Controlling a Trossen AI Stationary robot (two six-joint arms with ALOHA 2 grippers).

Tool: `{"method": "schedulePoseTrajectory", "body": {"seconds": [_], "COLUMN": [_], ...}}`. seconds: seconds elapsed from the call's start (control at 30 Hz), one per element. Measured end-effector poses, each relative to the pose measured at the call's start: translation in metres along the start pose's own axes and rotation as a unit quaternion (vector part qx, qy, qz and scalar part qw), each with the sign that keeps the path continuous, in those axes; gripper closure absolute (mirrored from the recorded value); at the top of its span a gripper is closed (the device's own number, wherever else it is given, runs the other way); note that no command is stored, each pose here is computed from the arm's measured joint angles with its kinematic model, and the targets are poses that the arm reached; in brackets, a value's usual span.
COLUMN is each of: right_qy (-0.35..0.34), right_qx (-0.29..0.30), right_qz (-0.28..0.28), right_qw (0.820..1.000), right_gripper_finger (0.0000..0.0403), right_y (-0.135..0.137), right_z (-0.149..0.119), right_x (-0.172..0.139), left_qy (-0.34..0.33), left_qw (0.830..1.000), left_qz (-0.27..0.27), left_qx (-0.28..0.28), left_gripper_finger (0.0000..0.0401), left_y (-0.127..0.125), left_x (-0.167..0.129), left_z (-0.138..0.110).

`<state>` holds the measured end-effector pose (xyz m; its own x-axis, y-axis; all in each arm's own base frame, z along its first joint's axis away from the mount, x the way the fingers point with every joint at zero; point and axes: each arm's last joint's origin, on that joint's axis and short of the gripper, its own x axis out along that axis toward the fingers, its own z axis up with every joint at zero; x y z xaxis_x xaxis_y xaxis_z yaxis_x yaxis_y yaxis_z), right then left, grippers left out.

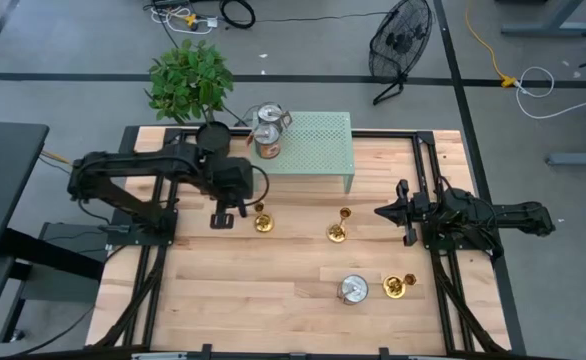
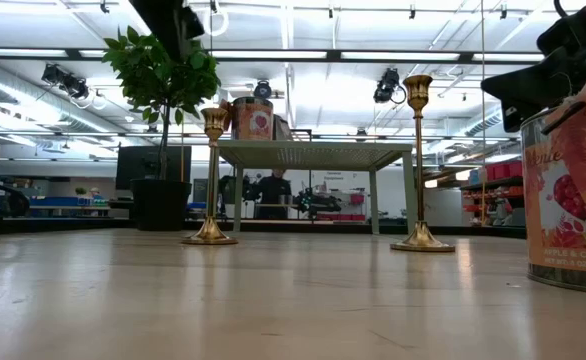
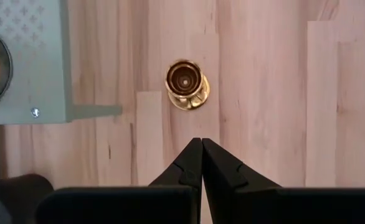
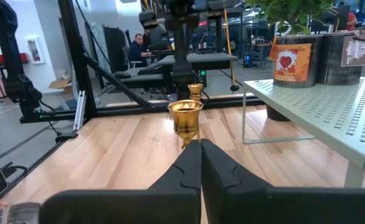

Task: Pick & Place candle stick holders
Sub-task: Put the top left gold candle holder on the shelf

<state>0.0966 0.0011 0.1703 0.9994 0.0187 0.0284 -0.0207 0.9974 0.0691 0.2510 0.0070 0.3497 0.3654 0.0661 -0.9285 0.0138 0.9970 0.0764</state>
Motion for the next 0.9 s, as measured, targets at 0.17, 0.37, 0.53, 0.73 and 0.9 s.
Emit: {"method": "schedulePoseTrajectory", "body": {"seconds": [0.17,0.37,0.53,0.73,0.9], "right_qy": [0.0,0.0,0.0,0.0,0.0], "right_qx": [0.0,0.0,0.0,0.0,0.0], "right_qz": [0.003,0.002,0.002,0.002,0.003], "right_qw": [1.0,1.0,1.0,1.0,1.0], "right_gripper_finger": [0.04,0.04,0.04,0.04,0.04], "right_y": [0.0,0.0,0.0,0.0,0.0], "right_z": [0.0,0.0,0.0,0.0,0.0], "right_x": [0.0,0.0,0.0,0.0,0.0], "left_qy": [-0.01,-0.009,-0.007,0.001,-0.019], "left_qw": [1.0,1.0,1.0,0.999,0.998], "left_qz": [-0.001,-0.002,-0.006,-0.006,-0.006], "left_qx": [-0.015,-0.024,-0.024,-0.039,-0.063], "left_gripper_finger": [0.0387,0.0387,0.0387,0.0387,0.0387], "left_y": [-0.002,-0.004,-0.006,-0.008,-0.009], "left_x": [0.009,0.032,0.055,0.075,0.084], "left_z": [-0.011,-0.017,-0.024,-0.036,-0.046]}}
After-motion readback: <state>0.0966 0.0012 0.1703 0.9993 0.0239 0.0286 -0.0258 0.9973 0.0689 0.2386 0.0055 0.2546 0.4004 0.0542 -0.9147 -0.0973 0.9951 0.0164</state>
